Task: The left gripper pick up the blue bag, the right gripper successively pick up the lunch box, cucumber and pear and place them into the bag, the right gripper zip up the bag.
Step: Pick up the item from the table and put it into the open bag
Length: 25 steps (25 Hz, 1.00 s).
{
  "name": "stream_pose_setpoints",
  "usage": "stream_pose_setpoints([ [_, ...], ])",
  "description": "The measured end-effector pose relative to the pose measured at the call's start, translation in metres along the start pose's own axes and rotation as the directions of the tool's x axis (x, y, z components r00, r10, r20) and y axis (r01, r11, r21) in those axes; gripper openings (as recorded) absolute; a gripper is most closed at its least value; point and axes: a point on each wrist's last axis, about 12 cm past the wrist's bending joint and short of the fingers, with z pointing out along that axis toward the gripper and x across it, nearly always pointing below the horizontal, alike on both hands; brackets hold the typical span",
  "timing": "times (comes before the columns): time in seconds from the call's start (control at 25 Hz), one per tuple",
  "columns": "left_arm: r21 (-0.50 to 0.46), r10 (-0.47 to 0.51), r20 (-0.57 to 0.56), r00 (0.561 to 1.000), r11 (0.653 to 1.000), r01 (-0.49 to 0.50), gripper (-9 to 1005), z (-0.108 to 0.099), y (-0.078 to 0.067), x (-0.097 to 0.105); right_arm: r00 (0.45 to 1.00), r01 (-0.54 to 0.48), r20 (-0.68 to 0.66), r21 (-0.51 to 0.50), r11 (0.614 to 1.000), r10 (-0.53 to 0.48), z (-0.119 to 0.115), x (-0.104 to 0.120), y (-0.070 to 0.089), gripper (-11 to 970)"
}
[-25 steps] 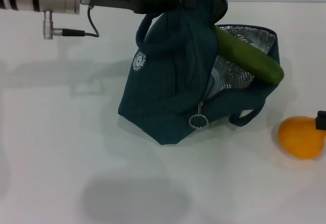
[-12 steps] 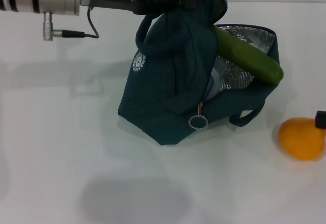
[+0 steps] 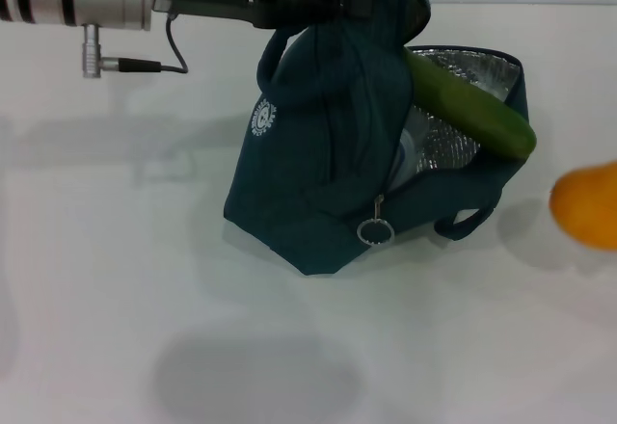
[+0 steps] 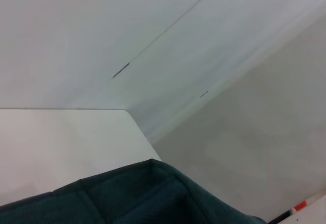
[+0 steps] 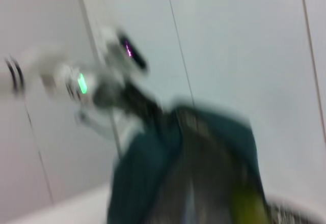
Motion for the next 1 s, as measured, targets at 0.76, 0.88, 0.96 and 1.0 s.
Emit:
stream_pose_setpoints([
  [0.76,0.039,-0.036,-0.03,0.999,0.999,0.038,65,0.012,-0.006,0.003,0.975,0.174,0.158,-0.097,0.98,-0.157,0.072,-0.061,-0.024,36],
  [0.88,0.048,-0.047,-0.02,0.999,0.998,0.048,65,0.011,-0.007,0.0,0.981,0.174,0.111,-0.11,0.979,-0.162,0.09,-0.058,-0.024,36],
  [0.96,0.051,-0.051,-0.016,0.999,0.997,0.052,65,0.01,-0.008,-0.001,0.982,0.175,0.086,-0.121,0.977,-0.166,0.101,-0.056,-0.023,36],
  [1.0,0.051,-0.054,-0.015,0.998,0.997,0.055,65,0.01,-0.008,-0.001,0.983,0.177,0.078,-0.124,0.976,-0.168,0.105,-0.055,-0.023,36],
])
